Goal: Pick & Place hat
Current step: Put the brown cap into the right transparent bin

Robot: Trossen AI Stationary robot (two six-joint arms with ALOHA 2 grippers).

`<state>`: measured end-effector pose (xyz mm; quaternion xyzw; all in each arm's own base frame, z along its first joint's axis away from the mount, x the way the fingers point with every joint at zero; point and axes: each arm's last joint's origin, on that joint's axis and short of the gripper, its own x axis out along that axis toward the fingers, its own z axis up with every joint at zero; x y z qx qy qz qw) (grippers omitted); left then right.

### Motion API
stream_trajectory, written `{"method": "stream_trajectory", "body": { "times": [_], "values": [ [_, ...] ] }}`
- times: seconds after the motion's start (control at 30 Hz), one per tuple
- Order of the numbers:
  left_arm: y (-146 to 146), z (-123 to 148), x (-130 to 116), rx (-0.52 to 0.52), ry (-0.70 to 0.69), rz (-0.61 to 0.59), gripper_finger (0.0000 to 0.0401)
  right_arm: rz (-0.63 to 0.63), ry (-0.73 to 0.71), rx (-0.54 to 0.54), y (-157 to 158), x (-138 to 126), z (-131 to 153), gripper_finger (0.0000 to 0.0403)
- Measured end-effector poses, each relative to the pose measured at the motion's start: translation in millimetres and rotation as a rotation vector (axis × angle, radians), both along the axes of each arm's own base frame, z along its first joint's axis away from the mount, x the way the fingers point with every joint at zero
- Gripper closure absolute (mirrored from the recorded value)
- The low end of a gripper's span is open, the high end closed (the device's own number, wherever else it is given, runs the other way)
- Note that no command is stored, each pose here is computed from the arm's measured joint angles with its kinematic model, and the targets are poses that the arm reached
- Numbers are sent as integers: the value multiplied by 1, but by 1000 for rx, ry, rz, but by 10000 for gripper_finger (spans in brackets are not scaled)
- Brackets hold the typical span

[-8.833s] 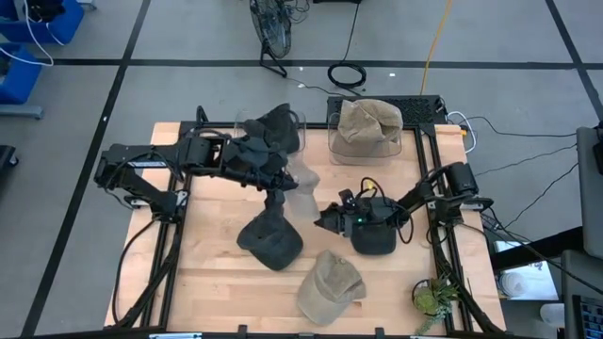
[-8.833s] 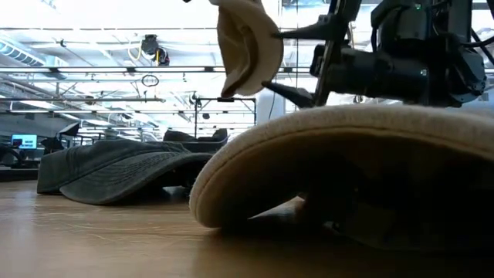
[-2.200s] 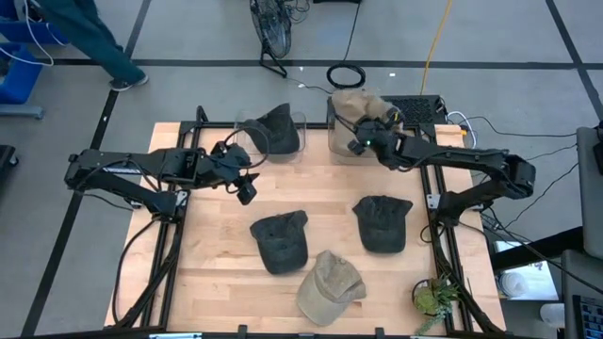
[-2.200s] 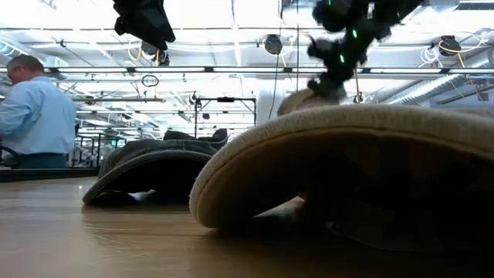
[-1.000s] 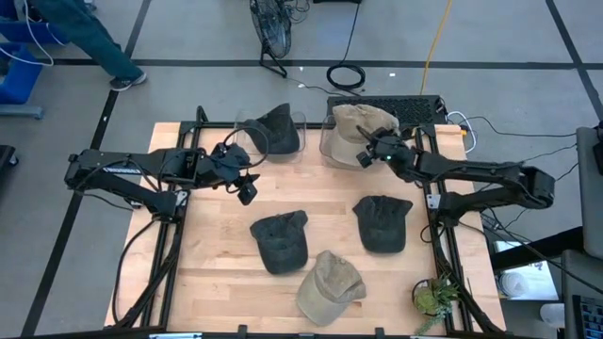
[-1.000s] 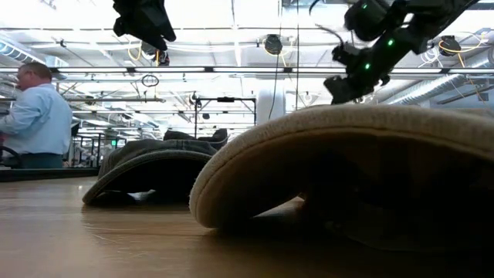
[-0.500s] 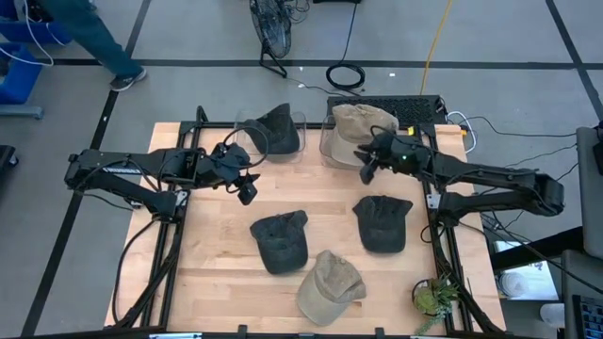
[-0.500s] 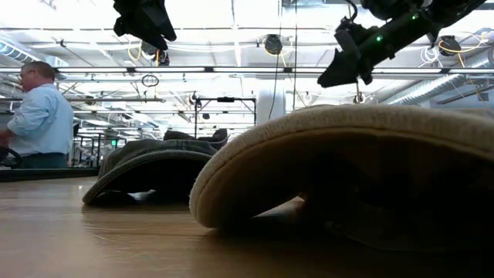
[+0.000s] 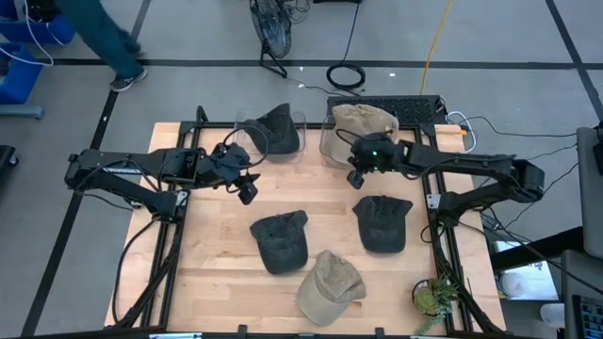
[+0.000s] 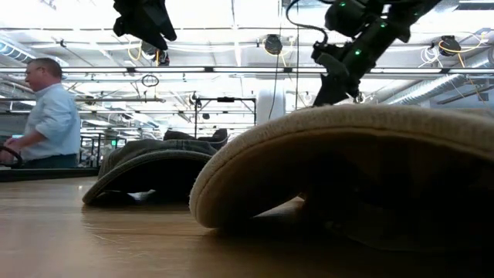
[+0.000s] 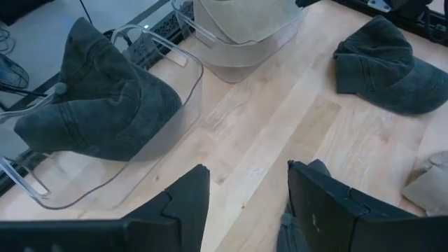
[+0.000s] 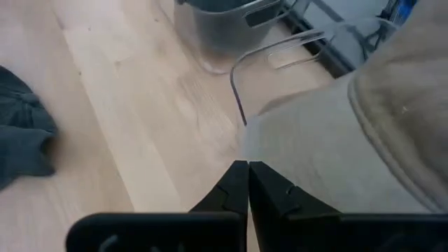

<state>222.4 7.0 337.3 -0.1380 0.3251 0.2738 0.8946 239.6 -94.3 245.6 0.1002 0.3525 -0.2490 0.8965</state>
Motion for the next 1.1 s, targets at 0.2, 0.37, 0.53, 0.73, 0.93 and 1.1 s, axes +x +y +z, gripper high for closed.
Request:
{"method": "stream_trajectory", "body": {
  "times": [0.2, 0.37, 0.53, 0.73, 0.93, 1.1],
  "values": [
    [0, 0, 0, -12, -5, 4, 205, -13, 113, 49, -5, 6, -8, 402],
    [0, 0, 0, -13, -4, 1, 205, -60, 168, -18, -12, 4, -12, 402],
    [0, 0, 0, -13, -4, 1, 205, -118, 171, -8, -30, 0, -15, 402],
    [0, 0, 0, -15, -6, 3, 205, -92, 136, 35, -42, 8, -25, 402],
    [-1, 0, 0, -26, -11, 11, 205, -144, 128, -41, -47, 13, -28, 403],
    [-2, 0, 0, -26, -12, 7, 205, -156, 150, -67, -51, 17, -34, 403]
  ]
}}
